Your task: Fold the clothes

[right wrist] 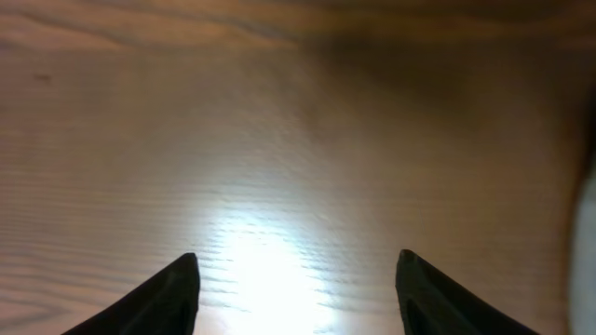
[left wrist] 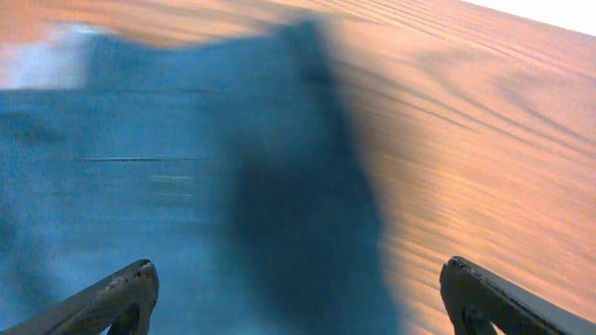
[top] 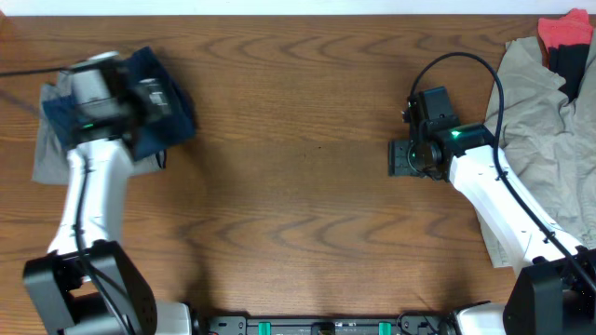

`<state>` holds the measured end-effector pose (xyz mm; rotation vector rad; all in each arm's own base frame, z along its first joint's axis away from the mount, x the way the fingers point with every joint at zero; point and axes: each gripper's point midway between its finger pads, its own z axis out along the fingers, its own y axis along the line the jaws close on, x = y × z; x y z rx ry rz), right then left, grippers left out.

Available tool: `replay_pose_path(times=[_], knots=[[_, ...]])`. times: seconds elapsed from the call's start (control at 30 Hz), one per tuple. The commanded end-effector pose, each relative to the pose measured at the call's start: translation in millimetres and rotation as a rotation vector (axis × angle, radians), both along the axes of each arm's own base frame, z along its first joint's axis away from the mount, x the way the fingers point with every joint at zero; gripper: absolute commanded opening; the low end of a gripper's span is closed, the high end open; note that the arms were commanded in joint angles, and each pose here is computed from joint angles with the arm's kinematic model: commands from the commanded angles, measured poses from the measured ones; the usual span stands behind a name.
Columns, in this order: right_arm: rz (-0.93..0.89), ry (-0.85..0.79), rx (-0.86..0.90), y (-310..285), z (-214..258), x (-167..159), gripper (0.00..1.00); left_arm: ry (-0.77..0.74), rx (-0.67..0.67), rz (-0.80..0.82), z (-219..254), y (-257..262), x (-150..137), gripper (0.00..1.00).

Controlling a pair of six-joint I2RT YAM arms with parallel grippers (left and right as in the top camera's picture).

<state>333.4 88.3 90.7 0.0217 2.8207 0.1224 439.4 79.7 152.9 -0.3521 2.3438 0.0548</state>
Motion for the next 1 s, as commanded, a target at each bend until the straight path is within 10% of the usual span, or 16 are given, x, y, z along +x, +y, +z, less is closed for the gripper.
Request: replay_pose_path(times=[0.0, 0.17, 0.47, 0.97], knots=[[0.023, -0.056, 0.082, 12.4, 14.8, 11.5, 0.72, 0.049, -0.057, -0.18, -8.4, -75.8, -2.1, 0.98], [-0.042, -0.039, 0.084, -10.2, 16.2, 13.4, 0.99, 0.324, -0.07, -0.317, -44.5, -138.1, -61.8, 0.98], [-0.144, 0.05, 0.042, -52.7, 36.0, -28.2, 0.99, 0.631, -0.125, -0.206, -38.8, -127.9, -161.6, 0.98], [-0.054, -0.593, 0.098, -45.8, 115.5, -83.8, 0.99, -0.267, -0.157, -0.303, 85.4, -128.0, -208.0, 0.98]])
